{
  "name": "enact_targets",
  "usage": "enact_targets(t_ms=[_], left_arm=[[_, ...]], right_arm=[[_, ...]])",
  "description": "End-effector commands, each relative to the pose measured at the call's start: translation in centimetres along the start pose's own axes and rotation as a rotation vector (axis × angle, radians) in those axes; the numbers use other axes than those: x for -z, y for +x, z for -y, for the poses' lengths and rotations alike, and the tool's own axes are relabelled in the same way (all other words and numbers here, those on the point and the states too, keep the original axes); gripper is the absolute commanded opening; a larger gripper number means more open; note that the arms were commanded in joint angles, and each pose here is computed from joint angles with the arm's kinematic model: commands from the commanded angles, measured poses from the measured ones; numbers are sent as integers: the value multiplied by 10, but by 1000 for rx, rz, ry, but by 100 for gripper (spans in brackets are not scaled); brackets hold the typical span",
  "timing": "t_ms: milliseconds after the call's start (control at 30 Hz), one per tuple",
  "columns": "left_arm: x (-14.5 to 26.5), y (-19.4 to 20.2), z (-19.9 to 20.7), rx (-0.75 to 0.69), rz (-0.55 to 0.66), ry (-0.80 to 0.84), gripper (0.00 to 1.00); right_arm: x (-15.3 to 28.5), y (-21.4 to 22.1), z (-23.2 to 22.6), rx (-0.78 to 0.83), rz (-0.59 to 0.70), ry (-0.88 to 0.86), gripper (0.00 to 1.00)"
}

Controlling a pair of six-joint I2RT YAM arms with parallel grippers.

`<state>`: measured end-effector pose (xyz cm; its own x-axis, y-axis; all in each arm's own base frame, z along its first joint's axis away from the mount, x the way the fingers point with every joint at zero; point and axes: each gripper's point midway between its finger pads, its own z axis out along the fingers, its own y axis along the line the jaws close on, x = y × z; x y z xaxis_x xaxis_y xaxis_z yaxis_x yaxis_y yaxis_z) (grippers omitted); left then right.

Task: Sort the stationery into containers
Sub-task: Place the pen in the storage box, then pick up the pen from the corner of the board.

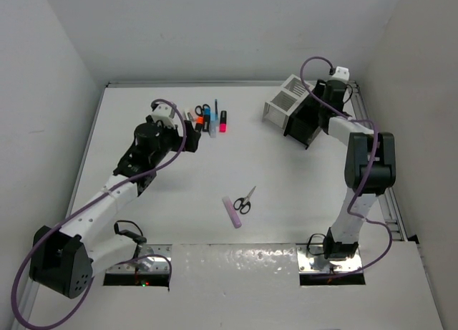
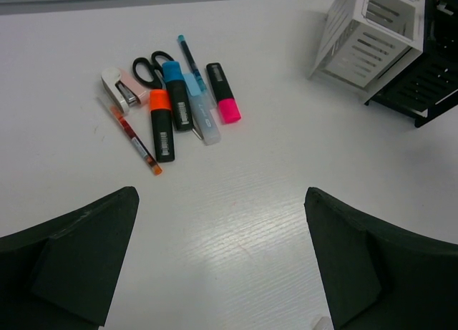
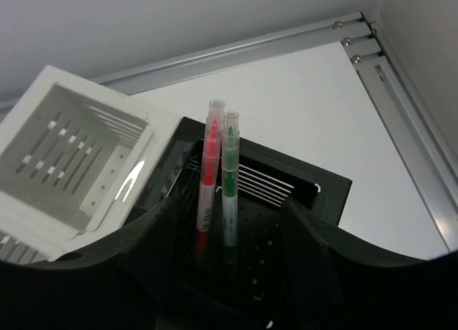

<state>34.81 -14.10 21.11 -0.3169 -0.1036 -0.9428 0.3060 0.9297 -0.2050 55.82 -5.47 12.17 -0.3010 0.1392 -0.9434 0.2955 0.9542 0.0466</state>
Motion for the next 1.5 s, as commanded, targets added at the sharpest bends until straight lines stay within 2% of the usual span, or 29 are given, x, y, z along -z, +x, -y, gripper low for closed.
enact_targets(t_ms=[0,33,100,133,167,200,233,267,300,333,367,400,433,467,500,533,600,633,667,733,800,833,867,933,1467], left_arm=[[9,-30,6,8,107,31,100],[10,-29,6,11,107,33,100],[11,-29,7,12,107,36,100],[12,-29,7,15,109,38,100],[13,-29,8,21,110,39,100],[14,-30,9,28,114,43,100],[15,-30,10,34,115,45,100],[17,-32,11,38,122,47,100],[18,-33,12,50,126,49,100],[19,-33,10,60,127,41,100],[22,-34,9,80,129,25,100],[23,-35,6,93,132,9,100],[27,-36,7,110,133,9,100],[29,-34,-5,141,130,-62,100],[31,-34,-9,158,129,-90,100],[34,-32,-15,174,124,-122,100],[44,-24,-29,209,96,-209,99],[51,-20,-34,222,81,-239,99],[55,-18,-42,227,78,-279,99],[64,-15,-47,232,74,-306,99],[70,-4,-54,249,47,-343,99],[73,-4,-55,259,51,-343,98],[75,-1,-55,268,41,-342,98],[79,-2,-54,273,44,-334,97],[87,-14,-47,242,76,-292,96]], right_arm=[[29,-54,-22,19,83,-86,59],[40,-63,-21,47,87,-90,62],[62,-68,-48,89,87,-140,68],[73,-61,-51,107,57,-145,69],[95,-79,-57,103,91,-166,69],[113,-79,-75,110,90,-207,65],[129,-61,-83,129,34,-249,57],[146,-56,-94,129,13,-299,46],[177,-60,-117,132,22,-386,18],[194,-24,-124,164,-82,-433,11],[224,-10,-150,170,-115,-515,8],[238,29,-152,209,-216,-533,7],[253,49,-161,216,-269,-560,9],[278,79,-182,267,-337,-624,13],[291,101,-187,303,-391,-646,21],[304,122,-188,343,-453,-647,38],[338,156,-208,450,-527,-724,54],[349,165,-214,506,-535,-762,66],[368,175,-224,560,-533,-810,68],[381,191,-232,607,-549,-857,69],[400,205,-242,648,-563,-912,64],[400,217,-241,670,-594,-893,59],[405,225,-242,684,-607,-891,48],[406,240,-239,688,-648,-848,39],[431,314,-197,721,-803,-744,40]])
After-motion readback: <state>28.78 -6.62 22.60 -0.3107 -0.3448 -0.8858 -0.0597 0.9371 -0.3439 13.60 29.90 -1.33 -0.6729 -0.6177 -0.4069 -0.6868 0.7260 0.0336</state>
